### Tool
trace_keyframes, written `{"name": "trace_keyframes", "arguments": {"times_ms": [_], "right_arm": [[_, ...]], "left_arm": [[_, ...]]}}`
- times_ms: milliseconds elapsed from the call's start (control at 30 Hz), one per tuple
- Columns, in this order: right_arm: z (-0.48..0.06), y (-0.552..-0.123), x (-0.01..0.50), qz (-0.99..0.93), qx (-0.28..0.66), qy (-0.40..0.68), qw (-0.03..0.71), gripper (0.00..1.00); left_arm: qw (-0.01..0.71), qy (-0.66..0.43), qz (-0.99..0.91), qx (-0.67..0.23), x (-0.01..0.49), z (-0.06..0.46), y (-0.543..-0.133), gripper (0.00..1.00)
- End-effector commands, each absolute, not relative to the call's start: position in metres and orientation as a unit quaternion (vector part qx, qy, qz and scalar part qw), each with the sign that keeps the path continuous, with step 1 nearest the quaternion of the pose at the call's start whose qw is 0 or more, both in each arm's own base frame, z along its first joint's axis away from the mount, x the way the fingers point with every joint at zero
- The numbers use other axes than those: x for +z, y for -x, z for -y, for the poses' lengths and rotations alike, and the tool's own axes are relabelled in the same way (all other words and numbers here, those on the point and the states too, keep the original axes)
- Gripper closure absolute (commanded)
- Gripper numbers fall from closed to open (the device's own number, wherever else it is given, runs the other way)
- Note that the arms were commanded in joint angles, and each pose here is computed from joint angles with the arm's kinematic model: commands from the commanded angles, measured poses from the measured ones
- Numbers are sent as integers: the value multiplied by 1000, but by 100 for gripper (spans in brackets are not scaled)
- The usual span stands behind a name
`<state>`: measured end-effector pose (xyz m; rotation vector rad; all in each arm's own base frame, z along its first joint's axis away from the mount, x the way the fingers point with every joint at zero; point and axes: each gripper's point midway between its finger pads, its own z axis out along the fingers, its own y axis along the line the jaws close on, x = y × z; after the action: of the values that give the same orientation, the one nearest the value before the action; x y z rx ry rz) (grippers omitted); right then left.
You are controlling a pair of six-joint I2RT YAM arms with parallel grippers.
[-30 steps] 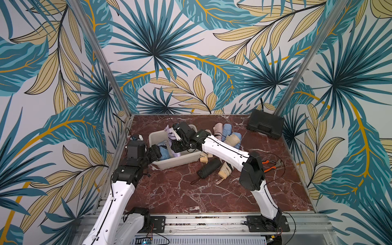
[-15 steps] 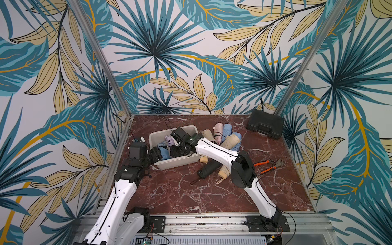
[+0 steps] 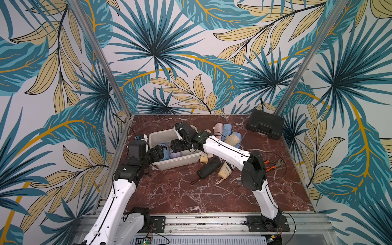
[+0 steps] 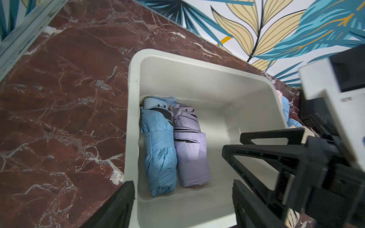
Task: Put the umbrella into the storage box
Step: Place the umbrella in the storage box, then pick up the umbrella from the center of the board.
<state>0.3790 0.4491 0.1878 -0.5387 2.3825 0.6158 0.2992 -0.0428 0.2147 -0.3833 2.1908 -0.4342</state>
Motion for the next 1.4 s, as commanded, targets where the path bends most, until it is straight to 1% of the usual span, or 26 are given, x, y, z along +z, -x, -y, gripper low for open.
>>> {"name": "trace_keyframes", "arguments": {"times_ms": [0, 100, 200, 433, 633, 700, 733, 833, 967, 1067, 1167, 1367], "right_arm": [[-441, -385, 253, -853, 252, 223, 400, 29], [-426, -374, 275, -838, 245, 245, 421, 28], [-403, -362, 291, -829, 233, 258, 439, 28], [-339, -335, 296, -828, 172, 271, 459, 28], [-275, -314, 290, -842, 125, 246, 464, 27], [-257, -304, 287, -845, 110, 237, 466, 27], [-239, -309, 286, -850, 94, 218, 470, 26], [-209, -300, 282, -854, 66, 188, 481, 26], [-174, -289, 282, -851, 33, 148, 503, 23], [-147, -282, 283, -846, -1, 118, 519, 22], [-124, -277, 279, -844, -34, 93, 528, 21], [-93, -267, 264, -847, -51, 44, 527, 18]], "left_arm": [[470, 80, -853, -212, 253, 60, -297, 17], [488, 20, -834, -258, 273, 82, -290, 16], [482, -27, -828, -285, 283, 103, -283, 16], [453, -132, -830, -296, 287, 151, -267, 13], [439, -243, -820, -274, 281, 199, -244, 12], [438, -288, -811, -259, 277, 219, -235, 12], [439, -305, -807, -252, 276, 228, -232, 12], [439, -354, -794, -227, 265, 259, -224, 12], [434, -383, -800, -156, 238, 289, -225, 13], [412, -408, -810, -91, 210, 307, -227, 13], [377, -412, -829, -24, 185, 312, -236, 14], [314, -429, -846, 35, 151, 335, -251, 14]]}}
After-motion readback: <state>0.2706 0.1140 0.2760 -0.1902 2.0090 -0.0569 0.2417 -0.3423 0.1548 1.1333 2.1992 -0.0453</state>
